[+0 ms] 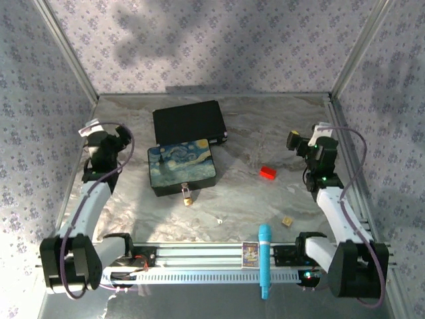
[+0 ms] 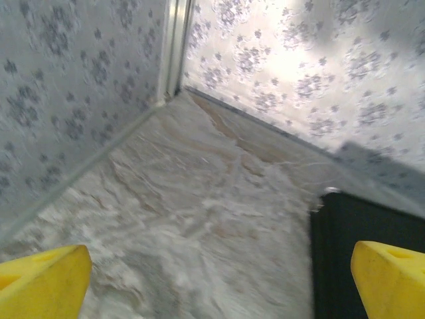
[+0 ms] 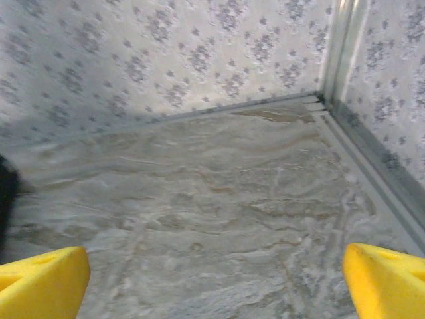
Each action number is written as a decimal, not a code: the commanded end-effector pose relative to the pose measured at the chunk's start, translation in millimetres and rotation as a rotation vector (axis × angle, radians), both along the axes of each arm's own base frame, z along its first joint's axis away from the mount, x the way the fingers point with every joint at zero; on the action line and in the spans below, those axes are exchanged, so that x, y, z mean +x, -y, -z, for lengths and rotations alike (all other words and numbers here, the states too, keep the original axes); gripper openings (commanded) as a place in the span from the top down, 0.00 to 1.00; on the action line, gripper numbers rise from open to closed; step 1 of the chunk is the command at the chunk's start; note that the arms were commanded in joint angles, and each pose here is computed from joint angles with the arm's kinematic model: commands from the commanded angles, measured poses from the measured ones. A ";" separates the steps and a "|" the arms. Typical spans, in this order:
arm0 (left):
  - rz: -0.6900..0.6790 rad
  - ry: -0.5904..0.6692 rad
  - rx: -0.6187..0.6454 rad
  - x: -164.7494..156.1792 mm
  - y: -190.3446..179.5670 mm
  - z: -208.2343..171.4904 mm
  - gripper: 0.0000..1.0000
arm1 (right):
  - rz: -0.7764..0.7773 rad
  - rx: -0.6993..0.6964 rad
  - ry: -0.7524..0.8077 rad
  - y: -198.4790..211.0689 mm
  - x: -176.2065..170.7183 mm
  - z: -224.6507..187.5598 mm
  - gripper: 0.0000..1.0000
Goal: Unlock the padlock with the key
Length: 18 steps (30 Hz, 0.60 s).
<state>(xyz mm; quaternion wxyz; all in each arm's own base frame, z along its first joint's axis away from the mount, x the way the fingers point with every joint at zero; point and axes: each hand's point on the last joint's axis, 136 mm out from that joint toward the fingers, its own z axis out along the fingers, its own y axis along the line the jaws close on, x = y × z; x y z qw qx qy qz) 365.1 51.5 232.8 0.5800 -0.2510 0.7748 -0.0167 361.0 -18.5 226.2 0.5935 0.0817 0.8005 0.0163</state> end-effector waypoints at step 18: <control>0.501 -0.386 -0.633 -163.8 200.0 78.0 0.00 | -0.568 0.129 -0.628 -205.3 -160.8 97.3 0.17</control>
